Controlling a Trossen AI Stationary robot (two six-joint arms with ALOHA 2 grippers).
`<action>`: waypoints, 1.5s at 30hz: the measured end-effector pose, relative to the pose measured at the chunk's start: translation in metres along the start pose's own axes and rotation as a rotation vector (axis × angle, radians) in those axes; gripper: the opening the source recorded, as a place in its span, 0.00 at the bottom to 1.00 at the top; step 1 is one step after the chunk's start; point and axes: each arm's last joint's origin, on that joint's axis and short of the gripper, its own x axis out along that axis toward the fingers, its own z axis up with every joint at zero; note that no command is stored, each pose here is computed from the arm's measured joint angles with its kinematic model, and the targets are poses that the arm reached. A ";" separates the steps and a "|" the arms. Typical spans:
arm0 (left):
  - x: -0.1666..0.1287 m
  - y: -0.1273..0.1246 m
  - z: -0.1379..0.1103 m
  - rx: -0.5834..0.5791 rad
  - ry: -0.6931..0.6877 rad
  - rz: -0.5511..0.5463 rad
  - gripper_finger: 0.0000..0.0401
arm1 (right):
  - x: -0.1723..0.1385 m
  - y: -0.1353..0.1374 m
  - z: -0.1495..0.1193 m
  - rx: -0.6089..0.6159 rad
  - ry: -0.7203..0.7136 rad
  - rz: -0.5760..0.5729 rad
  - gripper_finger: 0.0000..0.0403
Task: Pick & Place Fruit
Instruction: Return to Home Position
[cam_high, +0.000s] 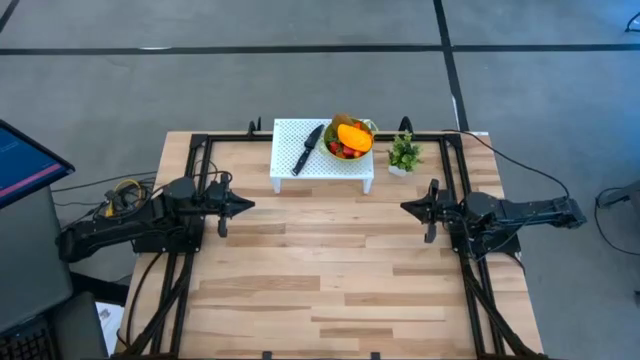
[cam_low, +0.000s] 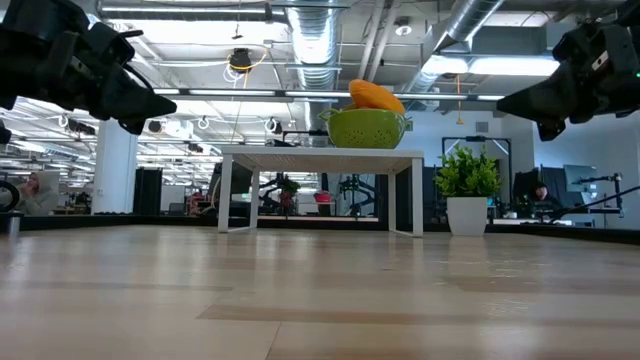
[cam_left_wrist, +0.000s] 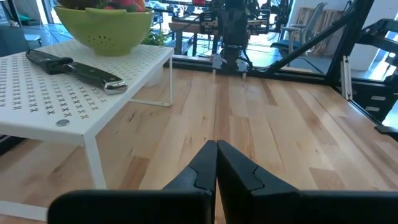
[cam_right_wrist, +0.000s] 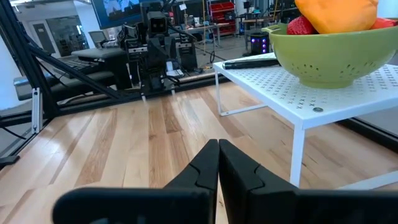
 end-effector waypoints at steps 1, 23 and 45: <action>0.000 0.000 0.000 0.000 0.000 0.000 0.02 | 0.000 0.000 0.000 0.000 0.000 0.000 0.01; 0.000 0.000 0.001 0.003 -0.014 0.000 0.02 | 0.000 0.000 0.000 0.000 0.000 0.000 0.01; 0.000 0.000 0.003 0.007 -0.029 -0.001 0.02 | 0.000 0.000 0.000 0.000 0.000 0.000 0.01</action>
